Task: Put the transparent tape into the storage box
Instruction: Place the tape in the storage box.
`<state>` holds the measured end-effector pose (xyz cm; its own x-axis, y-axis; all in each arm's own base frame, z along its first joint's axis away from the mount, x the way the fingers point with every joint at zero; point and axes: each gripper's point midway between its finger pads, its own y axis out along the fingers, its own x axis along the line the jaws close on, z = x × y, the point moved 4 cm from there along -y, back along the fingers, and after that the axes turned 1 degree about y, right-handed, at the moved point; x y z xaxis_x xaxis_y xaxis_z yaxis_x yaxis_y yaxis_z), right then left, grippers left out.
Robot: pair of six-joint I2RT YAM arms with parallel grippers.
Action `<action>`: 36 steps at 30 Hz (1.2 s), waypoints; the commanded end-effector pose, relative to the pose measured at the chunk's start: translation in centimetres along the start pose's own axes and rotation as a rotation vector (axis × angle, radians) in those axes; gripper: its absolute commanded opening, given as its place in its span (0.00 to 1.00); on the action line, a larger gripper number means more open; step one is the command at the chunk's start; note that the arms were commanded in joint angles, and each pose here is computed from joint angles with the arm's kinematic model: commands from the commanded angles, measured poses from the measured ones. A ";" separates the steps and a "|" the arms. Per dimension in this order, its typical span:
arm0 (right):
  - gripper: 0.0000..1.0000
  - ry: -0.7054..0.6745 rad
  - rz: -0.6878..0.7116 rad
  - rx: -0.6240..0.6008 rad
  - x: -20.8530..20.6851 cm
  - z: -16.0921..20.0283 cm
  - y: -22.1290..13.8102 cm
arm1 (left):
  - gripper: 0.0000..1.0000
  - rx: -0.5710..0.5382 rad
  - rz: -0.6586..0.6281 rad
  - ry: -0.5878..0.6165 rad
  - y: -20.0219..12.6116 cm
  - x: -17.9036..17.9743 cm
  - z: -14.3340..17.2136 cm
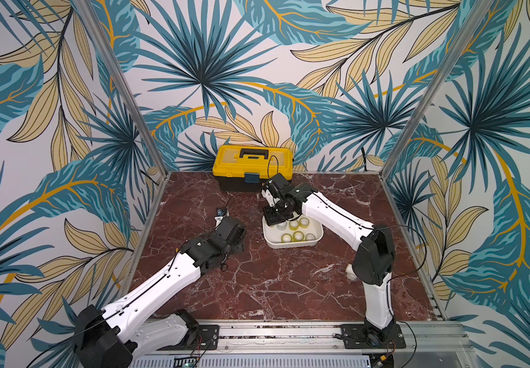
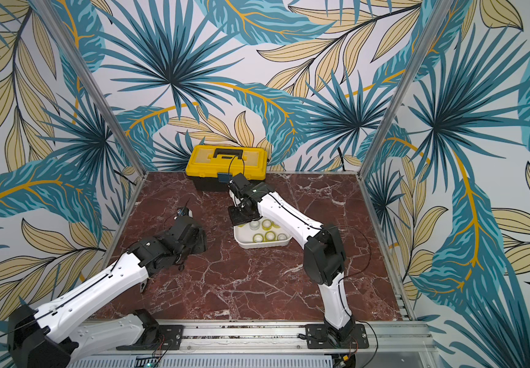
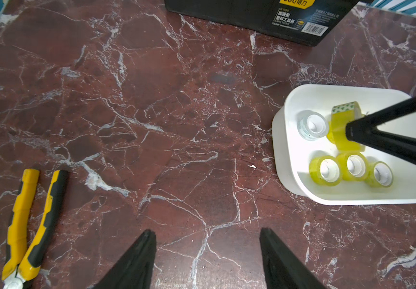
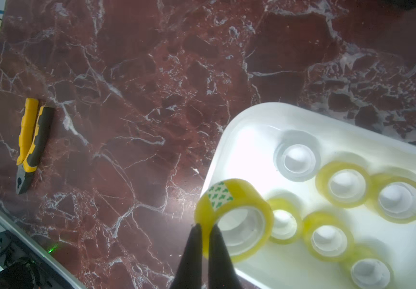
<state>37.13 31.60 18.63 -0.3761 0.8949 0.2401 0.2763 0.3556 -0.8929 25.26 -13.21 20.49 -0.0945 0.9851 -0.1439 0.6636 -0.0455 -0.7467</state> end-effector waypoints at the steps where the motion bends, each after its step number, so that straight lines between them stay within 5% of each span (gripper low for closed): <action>1: 0.00 0.043 -0.043 0.097 0.1 1.1 2.4 | 0.71 -0.049 0.058 0.000 -0.3 -2.0 -2.4; 15: 0.00 0.119 -0.016 0.201 -2.8 2.4 7.0 | 0.71 0.012 0.068 0.034 3.4 -4.5 -3.5; 36: 0.00 0.108 0.079 0.214 -5.3 3.8 9.3 | 0.71 0.054 0.104 0.032 4.4 -5.8 -4.0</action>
<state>38.68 30.21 9.24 -0.2679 0.9303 0.2506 0.1168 0.2896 -0.9500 30.78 -18.01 19.02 -0.0156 0.9842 -0.1761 0.6015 -0.1314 -0.7880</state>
